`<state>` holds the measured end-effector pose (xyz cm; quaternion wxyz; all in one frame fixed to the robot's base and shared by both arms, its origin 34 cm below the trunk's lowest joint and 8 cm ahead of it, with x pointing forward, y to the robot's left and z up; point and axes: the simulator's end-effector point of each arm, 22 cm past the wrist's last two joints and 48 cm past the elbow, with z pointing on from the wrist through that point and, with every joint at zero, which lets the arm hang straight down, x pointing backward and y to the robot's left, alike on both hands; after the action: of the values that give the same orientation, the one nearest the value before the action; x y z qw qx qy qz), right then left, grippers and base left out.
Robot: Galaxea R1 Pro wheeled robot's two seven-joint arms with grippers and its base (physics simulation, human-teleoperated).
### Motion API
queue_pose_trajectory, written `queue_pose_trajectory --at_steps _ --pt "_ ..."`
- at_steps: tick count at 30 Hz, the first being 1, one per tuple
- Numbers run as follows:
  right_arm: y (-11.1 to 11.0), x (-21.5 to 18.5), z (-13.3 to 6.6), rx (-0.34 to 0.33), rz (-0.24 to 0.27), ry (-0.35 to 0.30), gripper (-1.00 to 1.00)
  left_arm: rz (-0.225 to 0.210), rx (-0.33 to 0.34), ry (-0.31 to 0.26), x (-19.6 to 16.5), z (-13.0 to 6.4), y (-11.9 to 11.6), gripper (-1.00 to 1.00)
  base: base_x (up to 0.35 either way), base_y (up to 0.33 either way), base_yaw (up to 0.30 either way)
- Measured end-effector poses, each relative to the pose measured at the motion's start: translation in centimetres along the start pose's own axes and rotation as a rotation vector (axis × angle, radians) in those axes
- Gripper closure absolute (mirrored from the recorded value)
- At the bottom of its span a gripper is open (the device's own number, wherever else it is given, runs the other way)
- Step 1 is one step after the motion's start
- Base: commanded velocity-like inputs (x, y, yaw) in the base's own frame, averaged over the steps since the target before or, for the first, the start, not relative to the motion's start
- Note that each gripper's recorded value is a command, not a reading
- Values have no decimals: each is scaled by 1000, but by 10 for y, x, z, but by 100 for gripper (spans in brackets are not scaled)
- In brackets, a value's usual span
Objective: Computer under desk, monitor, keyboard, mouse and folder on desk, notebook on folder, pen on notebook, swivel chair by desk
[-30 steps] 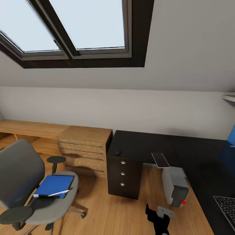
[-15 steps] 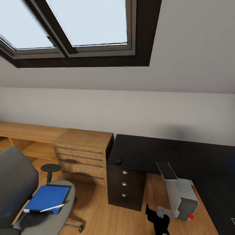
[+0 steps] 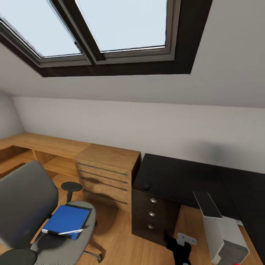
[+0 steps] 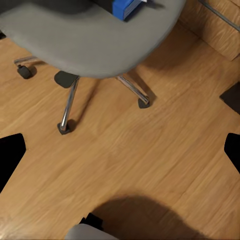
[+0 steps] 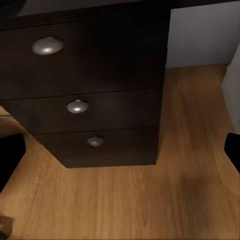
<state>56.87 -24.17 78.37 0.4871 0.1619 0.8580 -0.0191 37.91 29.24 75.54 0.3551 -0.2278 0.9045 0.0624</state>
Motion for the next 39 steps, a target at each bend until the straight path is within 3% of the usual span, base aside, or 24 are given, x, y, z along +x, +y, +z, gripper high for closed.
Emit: queue_pose_trajectory --at_steps 21,26,30,34,36,39 --pt "-2 -3 2 0 0 -8 -100 2 9 3 1 0 -3 -100 0 0 27" --pt "40 -43 9 -73 70 -88 -100 -1 30 -18 -9 -2 -14 -100 0 0 0" --pt "54 -84 16 -71 118 -154 -100 -48 93 -101 -56 -13 -46 -100 0 0 0" --pt "74 -122 26 -69 147 -163 -100 -42 144 -76 -79 -25 -69 -100 0 0 0" --pt "91 -146 35 -63 137 -110 -100 -7 181 -25 -92 -35 -85 -100 0 0 0" --pt "110 -188 48 -42 90 -28 -100 15 235 -41 -147 -34 -120 -100 0 0 0"
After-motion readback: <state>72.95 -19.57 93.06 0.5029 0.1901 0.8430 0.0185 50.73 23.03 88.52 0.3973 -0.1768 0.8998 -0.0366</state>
